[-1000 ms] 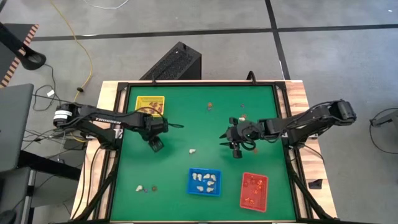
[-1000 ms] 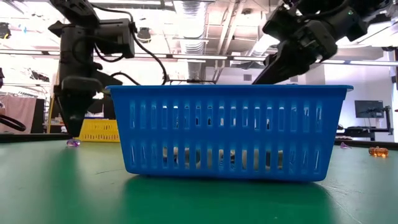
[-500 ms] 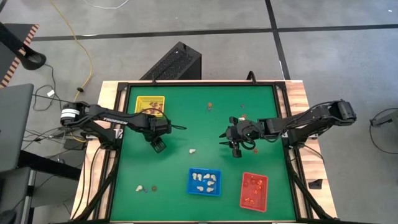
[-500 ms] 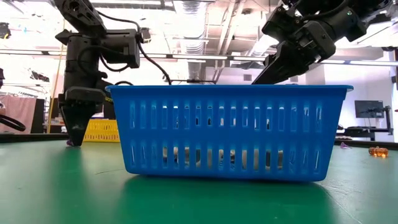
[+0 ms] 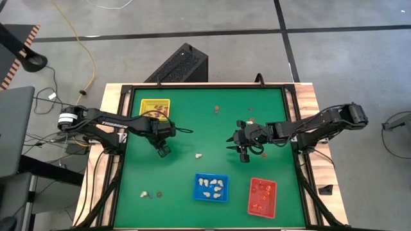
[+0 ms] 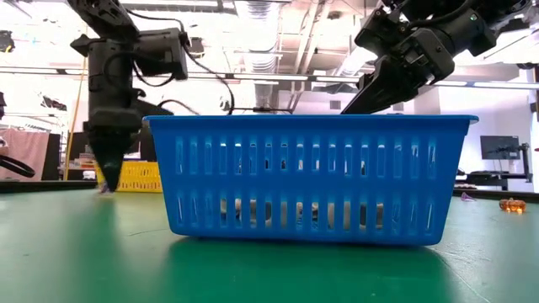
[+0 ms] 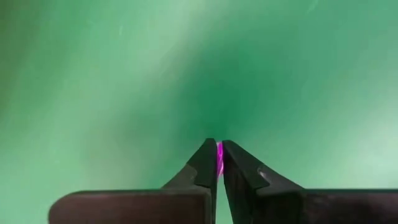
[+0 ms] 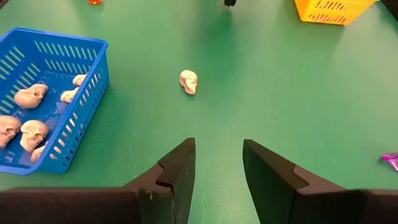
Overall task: Sort Halloween decoration
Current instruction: Put the purple witch hat toy into the yellow basket
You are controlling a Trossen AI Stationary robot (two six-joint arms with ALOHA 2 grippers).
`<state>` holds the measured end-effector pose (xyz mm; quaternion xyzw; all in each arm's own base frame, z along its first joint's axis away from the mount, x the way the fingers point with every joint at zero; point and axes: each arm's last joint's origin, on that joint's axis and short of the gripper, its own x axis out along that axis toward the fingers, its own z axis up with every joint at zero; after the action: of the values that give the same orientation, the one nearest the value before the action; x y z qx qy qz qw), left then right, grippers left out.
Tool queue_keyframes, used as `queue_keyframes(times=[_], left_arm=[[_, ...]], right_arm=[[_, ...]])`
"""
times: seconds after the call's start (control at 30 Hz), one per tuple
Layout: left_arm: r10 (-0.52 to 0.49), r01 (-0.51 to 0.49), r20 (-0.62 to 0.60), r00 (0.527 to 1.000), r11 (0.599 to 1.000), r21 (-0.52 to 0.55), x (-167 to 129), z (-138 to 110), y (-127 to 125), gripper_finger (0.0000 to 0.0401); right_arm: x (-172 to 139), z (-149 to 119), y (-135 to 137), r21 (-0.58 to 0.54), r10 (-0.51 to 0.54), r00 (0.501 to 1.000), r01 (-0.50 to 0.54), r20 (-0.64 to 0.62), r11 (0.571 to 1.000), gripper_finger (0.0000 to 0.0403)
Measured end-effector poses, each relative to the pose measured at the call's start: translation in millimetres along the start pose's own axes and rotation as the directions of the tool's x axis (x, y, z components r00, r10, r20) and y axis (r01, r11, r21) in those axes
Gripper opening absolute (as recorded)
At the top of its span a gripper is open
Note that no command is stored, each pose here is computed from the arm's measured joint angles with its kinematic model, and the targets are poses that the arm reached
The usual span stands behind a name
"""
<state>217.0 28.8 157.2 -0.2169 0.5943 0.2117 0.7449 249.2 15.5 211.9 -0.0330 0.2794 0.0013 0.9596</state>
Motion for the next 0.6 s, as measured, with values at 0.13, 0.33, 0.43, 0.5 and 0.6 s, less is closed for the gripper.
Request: queue_keyframes(times=[0.13,0.33,0.43,0.5,0.6], left_arm=[[-0.037,0.035,0.08,0.996,0.999,0.02,-13,4,2,0.0001],[0.004,-0.011,0.294,0.956,1.0,0.023,-50,18,16,0.0],[0.087,-0.089,0.382,0.92,0.996,-0.013,-66,26,32,0.0],[0.133,-0.129,0.4,0.907,0.991,-0.036,-70,31,46,0.0],[0.203,-0.182,0.374,0.905,0.979,-0.091,-68,36,69,0.0]], right_arm=[[0,0,0,0.0,0.0,1.0,0.0,0.0,1.0,0.0164],[0,1,0,0.001,0.0,1.0,0.0,0.008,1.0,0.0164],[0,2,0,0.002,-0.001,1.0,0.001,0.021,1.0,0.0164],[0,3,0,0.004,-0.002,1.0,0.002,0.031,1.0,0.0164],[0,3,0,0.004,-0.003,0.999,0.002,0.034,1.0,0.0164]])
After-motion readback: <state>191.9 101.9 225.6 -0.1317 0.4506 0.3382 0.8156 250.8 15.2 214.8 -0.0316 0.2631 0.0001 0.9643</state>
